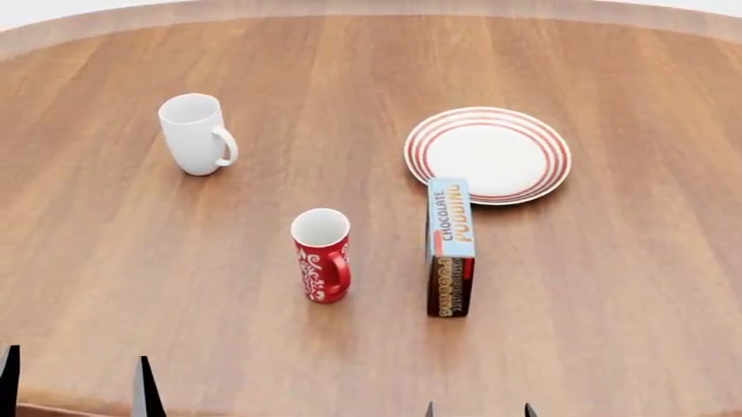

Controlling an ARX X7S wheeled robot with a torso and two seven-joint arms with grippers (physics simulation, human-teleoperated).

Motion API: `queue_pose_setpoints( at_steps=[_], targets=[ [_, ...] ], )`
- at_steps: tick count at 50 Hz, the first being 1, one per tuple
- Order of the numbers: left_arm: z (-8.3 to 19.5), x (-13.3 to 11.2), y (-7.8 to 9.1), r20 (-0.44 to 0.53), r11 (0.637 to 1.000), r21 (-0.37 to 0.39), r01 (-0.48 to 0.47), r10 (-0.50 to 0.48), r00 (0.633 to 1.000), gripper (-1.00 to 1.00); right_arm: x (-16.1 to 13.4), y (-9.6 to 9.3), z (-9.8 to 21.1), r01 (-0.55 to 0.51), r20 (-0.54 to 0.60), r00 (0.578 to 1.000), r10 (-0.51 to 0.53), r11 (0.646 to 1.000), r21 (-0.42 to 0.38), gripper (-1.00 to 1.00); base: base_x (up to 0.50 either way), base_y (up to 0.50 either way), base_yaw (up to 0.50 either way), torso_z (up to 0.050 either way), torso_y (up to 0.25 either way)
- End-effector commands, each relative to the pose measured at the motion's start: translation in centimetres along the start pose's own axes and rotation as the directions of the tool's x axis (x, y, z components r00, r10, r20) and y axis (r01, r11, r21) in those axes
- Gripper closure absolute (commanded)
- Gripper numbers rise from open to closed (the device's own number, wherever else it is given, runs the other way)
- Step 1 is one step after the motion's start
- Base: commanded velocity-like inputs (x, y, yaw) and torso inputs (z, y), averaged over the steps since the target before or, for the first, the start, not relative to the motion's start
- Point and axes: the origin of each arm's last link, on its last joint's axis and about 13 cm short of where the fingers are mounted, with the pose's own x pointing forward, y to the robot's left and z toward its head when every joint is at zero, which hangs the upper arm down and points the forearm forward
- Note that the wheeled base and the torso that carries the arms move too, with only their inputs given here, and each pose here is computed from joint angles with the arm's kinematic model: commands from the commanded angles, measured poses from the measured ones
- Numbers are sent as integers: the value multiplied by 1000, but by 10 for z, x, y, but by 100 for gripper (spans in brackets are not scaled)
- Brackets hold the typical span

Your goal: Pick up the red mug and put it on the plate

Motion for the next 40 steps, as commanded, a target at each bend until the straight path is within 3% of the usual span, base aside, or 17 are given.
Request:
queue_pose_setpoints(
  at_steps=[1,40],
  targets=[
    [0,0,0,2,1000,-3,0,0,1000,-100,0,0,1,0,0,1000,0,1000,1,-100,0,152,0,0,0],
    [0,0,0,2,1000,-5,1,-1,1000,-100,0,0,0,-2,0,1000,2,1000,2,-100,0,142,0,0,0]
  ],
)
